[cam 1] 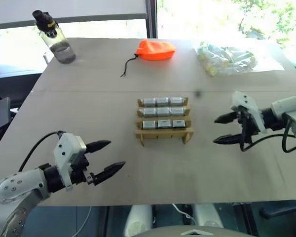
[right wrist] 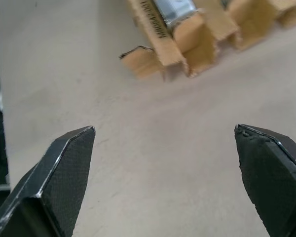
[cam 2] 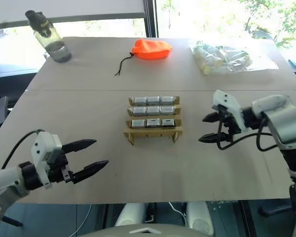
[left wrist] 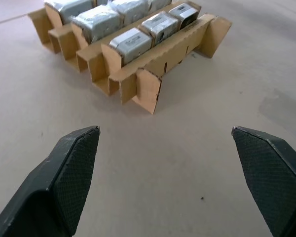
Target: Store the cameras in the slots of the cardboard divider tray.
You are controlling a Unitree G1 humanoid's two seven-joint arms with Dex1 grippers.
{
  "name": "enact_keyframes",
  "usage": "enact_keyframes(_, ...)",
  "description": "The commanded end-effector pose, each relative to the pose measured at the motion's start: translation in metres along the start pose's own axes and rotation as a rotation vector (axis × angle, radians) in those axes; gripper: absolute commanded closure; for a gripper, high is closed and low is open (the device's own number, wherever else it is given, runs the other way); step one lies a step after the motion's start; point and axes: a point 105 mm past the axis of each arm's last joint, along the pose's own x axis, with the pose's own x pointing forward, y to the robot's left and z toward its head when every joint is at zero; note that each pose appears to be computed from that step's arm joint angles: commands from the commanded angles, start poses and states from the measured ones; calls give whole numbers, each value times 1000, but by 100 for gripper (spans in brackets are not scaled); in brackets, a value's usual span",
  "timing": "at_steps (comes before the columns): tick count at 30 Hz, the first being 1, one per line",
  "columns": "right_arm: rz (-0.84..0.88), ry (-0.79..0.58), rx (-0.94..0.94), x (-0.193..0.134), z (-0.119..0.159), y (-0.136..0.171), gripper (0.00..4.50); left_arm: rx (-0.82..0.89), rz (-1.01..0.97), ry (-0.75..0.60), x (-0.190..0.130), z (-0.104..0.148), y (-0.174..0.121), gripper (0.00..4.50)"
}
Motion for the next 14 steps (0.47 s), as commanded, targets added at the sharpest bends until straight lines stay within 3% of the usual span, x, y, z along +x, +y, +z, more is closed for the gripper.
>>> enact_keyframes(1, -180, -276, -130, -33, -1, -9, 2, 1, 114, 26, -8, -21, 19, 5)
enact_keyframes(5, -271, -254, -80, -40, -56, -3, 2, -11, 144, -19, -7, -28, 31, 5)
enact_keyframes(10, -307, -270, -31, -42, -104, 16, 2, 24, 94, -36, 3, -35, 36, 5)
enact_keyframes(14, -317, -303, -35, -45, -112, 22, 2, 73, 51, -85, 8, -32, 39, 5)
